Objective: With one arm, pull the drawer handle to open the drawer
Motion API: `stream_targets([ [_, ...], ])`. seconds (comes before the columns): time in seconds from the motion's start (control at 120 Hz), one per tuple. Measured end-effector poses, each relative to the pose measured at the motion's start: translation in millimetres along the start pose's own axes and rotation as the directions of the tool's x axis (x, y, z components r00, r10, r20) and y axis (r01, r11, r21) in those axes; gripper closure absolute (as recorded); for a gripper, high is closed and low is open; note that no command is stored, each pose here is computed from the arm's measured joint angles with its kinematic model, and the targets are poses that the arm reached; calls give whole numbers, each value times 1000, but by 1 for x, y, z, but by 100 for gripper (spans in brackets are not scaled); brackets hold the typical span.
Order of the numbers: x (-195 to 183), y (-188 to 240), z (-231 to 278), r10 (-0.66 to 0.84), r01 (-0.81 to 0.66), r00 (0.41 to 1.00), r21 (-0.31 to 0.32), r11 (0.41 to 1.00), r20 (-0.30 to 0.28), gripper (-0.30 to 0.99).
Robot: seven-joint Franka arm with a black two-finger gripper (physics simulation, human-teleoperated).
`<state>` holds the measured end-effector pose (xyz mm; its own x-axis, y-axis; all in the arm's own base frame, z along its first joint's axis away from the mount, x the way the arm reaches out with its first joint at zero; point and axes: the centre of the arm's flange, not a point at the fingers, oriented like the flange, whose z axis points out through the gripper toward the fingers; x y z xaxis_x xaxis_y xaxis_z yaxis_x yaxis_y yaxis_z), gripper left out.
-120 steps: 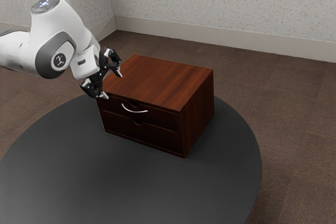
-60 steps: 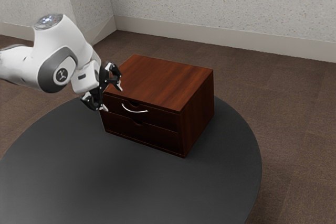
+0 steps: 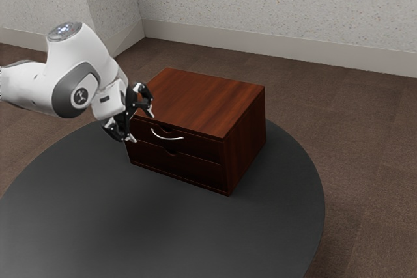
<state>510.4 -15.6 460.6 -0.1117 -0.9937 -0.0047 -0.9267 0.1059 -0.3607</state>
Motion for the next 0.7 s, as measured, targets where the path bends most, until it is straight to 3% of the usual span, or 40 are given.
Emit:
stream_targets([
  [0.35, -1, 2, 26, -20, 19, 1000, -34, 999, -18, 16],
  [0.7, -3, -1, 44, -60, 59, 998, -20, 998, -31, 43],
])
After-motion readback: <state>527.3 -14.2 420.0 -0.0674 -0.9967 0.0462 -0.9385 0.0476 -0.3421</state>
